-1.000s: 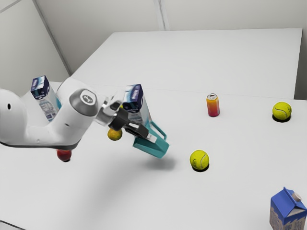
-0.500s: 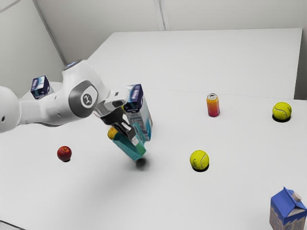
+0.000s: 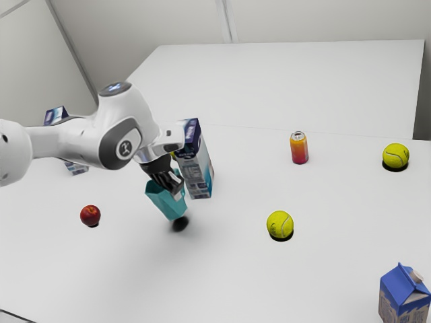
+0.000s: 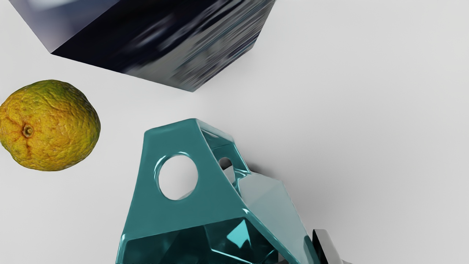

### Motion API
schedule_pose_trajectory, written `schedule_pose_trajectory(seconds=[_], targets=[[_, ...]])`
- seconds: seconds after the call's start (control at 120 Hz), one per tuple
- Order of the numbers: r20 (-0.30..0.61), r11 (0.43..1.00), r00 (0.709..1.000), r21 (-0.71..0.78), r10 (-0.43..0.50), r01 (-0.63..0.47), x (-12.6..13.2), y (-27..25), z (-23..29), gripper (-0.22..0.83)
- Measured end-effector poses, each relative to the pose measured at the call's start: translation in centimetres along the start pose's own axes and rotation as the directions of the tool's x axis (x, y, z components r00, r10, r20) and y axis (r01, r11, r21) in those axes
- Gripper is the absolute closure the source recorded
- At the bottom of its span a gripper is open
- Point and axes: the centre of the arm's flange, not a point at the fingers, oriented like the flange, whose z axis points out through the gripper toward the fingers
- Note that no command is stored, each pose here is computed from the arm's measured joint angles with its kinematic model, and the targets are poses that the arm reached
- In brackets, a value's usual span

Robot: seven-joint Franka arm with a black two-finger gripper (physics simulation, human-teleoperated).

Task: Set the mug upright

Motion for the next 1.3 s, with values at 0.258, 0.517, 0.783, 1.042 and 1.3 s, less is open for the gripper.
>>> schedule_pose_trajectory(seconds=[0.258,0.517,0.783,1.042,1.3], targets=[[-0.02,0.997,0.998,0.036,-0.065,0.066,0.8,-0.3,1.4,0.78],[-0.017,0.991,0.993,0.058,-0.116,0.117,1.1,-0.5,3.0,0.78],[-0.014,0.985,0.99,0.103,-0.138,0.139,1.2,-0.8,3.6,0.78],[0.004,0.978,0.984,0.114,-0.178,0.177,1.1,-1.0,4.8,0.78],[-0.01,0.969,0.975,0.108,-0.224,0.223,1.0,-1.1,4.3,0.48]])
